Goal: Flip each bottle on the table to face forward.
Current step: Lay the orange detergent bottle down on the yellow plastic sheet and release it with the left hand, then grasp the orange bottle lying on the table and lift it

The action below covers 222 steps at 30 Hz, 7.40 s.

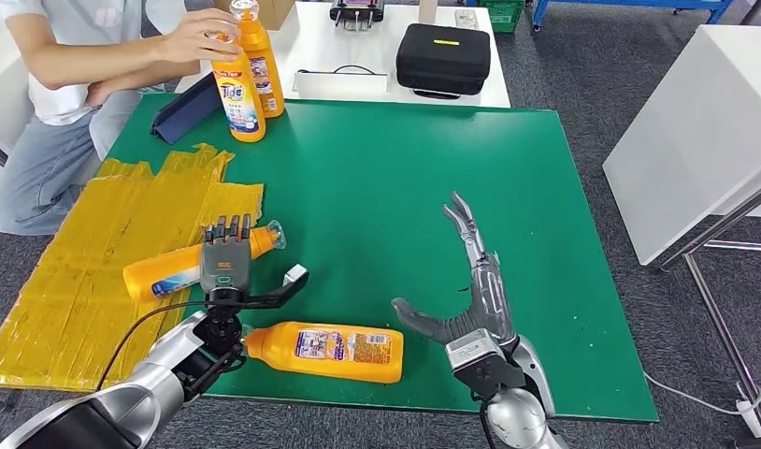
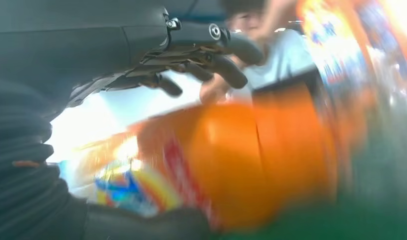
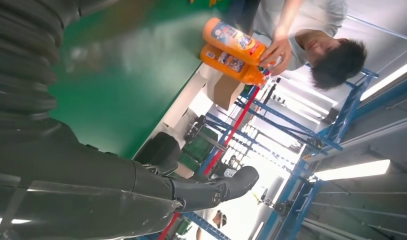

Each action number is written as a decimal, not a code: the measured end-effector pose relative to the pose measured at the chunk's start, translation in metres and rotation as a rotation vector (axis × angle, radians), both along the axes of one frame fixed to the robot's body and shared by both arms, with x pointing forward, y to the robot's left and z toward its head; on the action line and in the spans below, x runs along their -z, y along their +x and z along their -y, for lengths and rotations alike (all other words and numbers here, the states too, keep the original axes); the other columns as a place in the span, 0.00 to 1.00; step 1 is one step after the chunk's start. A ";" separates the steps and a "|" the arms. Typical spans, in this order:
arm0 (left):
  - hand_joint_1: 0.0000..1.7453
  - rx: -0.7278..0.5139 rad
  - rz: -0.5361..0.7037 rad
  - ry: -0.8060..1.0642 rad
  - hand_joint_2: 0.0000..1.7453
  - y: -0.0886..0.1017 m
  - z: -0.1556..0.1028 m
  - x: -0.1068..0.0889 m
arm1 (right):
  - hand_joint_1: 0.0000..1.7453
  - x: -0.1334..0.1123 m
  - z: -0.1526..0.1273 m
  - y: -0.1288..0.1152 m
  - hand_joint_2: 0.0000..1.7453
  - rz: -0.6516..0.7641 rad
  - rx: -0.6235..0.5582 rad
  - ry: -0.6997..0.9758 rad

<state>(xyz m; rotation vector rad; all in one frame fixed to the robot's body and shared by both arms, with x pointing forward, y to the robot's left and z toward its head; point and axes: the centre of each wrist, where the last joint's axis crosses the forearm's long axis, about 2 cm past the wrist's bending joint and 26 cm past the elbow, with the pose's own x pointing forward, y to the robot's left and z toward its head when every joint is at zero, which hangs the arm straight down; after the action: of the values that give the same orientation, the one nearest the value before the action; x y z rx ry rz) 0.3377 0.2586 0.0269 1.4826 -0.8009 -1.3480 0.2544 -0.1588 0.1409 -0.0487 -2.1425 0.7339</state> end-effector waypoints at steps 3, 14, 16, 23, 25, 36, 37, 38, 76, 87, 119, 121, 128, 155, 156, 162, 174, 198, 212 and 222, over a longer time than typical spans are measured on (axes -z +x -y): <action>0.00 0.071 0.104 -0.315 1.00 0.006 0.006 -0.011 | 0.00 -0.001 0.000 -0.002 1.00 -0.005 0.012 -0.008; 0.00 0.238 0.474 -1.828 1.00 0.010 0.061 -0.044 | 0.00 0.006 0.003 -0.003 1.00 -0.041 0.108 -0.003; 0.00 0.281 0.469 -1.966 1.00 0.001 0.074 -0.049 | 0.00 0.008 0.004 -0.005 1.00 -0.059 0.123 -0.006; 0.00 0.459 0.437 -2.158 1.00 -0.020 0.101 -0.072 | 0.00 0.023 0.010 -0.009 1.00 -0.168 0.146 -0.019; 0.00 0.490 0.437 -2.183 1.00 -0.023 0.106 -0.078 | 0.00 0.028 0.013 -0.008 1.00 -0.218 0.143 -0.027; 0.00 0.633 0.362 -2.217 1.00 -0.022 0.130 -0.095 | 0.00 0.050 0.017 0.017 1.00 -0.465 0.071 -0.287; 0.00 0.642 0.358 -2.217 1.00 -0.021 0.132 -0.097 | 0.00 0.051 0.017 0.019 1.00 -0.470 0.066 -0.304; 0.00 0.649 0.354 -2.217 1.00 -0.021 0.133 -0.098 | 0.00 0.052 0.018 0.021 1.00 -0.475 0.062 -0.318; 0.00 0.677 0.328 -2.211 1.00 -0.003 0.146 -0.099 | 0.00 0.003 -0.047 0.064 1.00 -0.261 -0.122 -0.379; 0.00 0.653 0.365 -2.179 1.00 -0.001 0.133 -0.090 | 0.00 0.000 -0.039 0.057 1.00 -0.375 -0.226 -0.364; 0.00 0.217 0.904 -1.761 1.00 0.050 0.022 -0.091 | 0.00 0.021 -0.090 -0.003 1.00 -0.544 -0.370 -0.578; 0.00 0.209 0.911 -1.760 1.00 0.051 0.020 -0.092 | 0.00 0.024 -0.091 -0.006 1.00 -0.557 -0.368 -0.606; 0.00 0.195 0.911 -1.761 1.00 0.052 0.018 -0.091 | 0.00 0.047 -0.084 -0.006 1.00 -0.556 -0.294 -0.741; 0.00 0.186 0.829 -1.804 1.00 0.031 0.007 -0.063 | 0.00 0.034 0.026 0.037 1.00 -0.078 0.327 -0.788; 0.00 0.191 0.825 -1.807 1.00 0.031 0.008 -0.063 | 0.00 0.031 0.029 0.037 1.00 -0.050 0.351 -0.782; 0.00 0.204 0.810 -1.828 1.00 0.031 0.017 -0.064 | 0.00 0.017 0.047 0.041 1.00 0.016 0.438 -0.762; 0.00 0.241 0.770 -1.893 1.00 0.032 0.034 -0.068 | 0.00 0.016 0.074 0.060 1.00 0.022 0.491 -0.671; 0.00 0.340 0.700 -1.986 1.00 0.026 0.062 -0.074 | 0.00 0.030 0.069 0.075 1.00 -0.032 0.506 -0.637; 0.00 0.348 0.704 -2.008 1.00 0.026 0.064 -0.076 | 0.00 0.033 0.070 0.077 1.00 -0.041 0.488 -0.625; 0.00 0.349 0.703 -2.013 1.00 0.026 0.065 -0.076 | 0.00 0.033 0.068 0.077 1.00 -0.040 0.487 -0.624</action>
<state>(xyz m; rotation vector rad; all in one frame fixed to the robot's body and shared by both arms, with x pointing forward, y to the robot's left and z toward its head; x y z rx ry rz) 0.3634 0.1938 0.1030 0.0203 -1.9633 0.2752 0.3318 -0.2266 0.1082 -0.8434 -1.6846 1.0545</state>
